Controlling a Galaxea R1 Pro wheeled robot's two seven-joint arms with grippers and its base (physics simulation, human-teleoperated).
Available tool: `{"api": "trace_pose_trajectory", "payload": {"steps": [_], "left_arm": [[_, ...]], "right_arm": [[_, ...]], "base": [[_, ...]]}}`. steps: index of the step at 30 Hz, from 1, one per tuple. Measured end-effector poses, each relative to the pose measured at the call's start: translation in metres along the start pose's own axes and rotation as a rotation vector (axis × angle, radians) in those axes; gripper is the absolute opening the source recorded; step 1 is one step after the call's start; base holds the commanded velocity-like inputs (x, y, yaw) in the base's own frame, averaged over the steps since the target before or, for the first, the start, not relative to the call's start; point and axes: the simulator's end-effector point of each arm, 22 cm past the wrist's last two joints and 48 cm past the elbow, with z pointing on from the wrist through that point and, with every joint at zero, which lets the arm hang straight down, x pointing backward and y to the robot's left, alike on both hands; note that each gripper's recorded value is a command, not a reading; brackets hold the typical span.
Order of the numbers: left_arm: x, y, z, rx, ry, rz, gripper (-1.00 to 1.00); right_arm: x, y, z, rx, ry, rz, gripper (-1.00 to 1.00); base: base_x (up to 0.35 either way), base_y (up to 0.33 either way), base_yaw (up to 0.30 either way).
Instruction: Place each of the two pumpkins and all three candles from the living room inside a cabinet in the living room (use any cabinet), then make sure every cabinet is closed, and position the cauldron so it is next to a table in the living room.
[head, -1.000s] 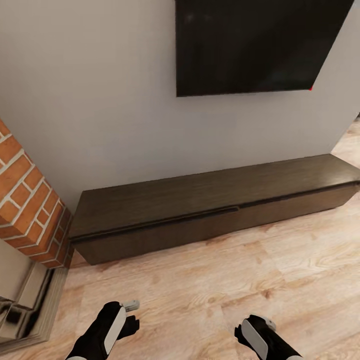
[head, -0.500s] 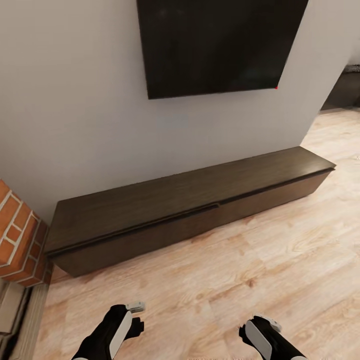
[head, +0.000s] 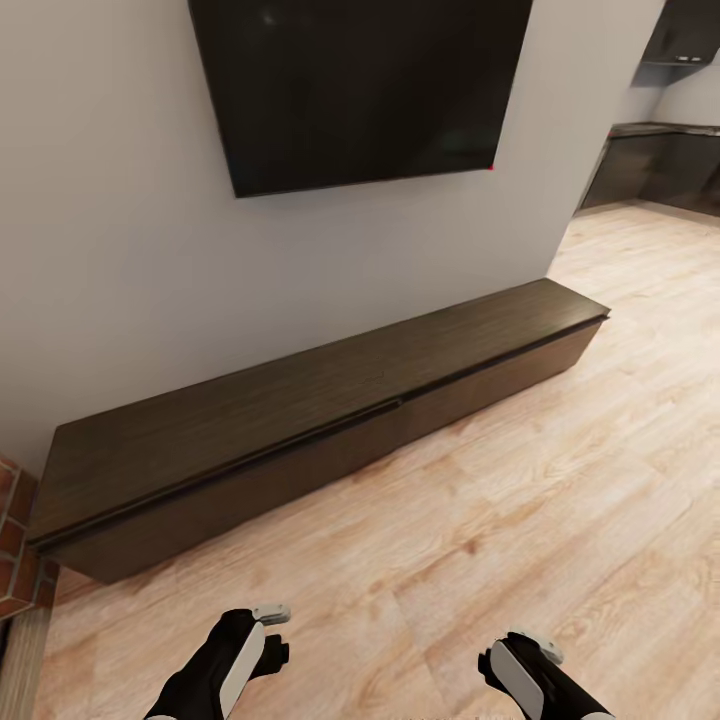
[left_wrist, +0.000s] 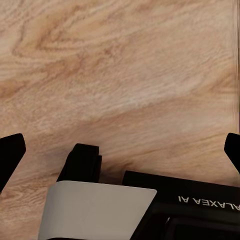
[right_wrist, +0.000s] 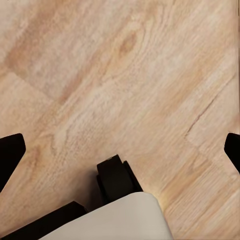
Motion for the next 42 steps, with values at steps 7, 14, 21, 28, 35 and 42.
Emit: {"api": "trace_pose_trajectory", "payload": {"steps": [7, 14, 21, 28, 35, 42], "left_arm": [[0.000, -0.001, 0.000, 0.002, 0.001, 0.000, 1.00], [-0.002, -0.006, -0.002, 0.013, -0.005, -0.004, 1.00], [-0.002, -0.006, -0.002, 0.015, -0.006, -0.002, 1.00], [-0.006, -0.007, -0.002, 0.018, -0.025, -0.006, 1.00], [-0.008, -0.007, -0.002, 0.018, -0.032, -0.008, 1.00], [-0.010, -0.010, -0.002, 0.018, -0.046, 0.003, 1.00]], "right_arm": [[-0.003, 0.000, 0.000, 0.001, -0.013, 0.008, 1.00], [0.003, -0.005, 0.003, 0.014, -0.001, 0.007, 1.00], [0.007, -0.008, 0.005, 0.022, 0.004, 0.008, 1.00], [0.005, -0.009, 0.005, 0.025, -0.004, 0.014, 1.00], [0.005, -0.009, 0.005, 0.025, -0.006, 0.015, 1.00], [0.005, -0.009, 0.005, 0.025, -0.006, 0.016, 1.00]], "base": [[0.000, 0.000, -0.268], [0.000, 0.000, -0.268], [0.000, 0.000, -0.268], [0.000, 0.000, -0.268], [0.000, 0.000, -0.270], [0.000, 0.000, -0.275]]}}
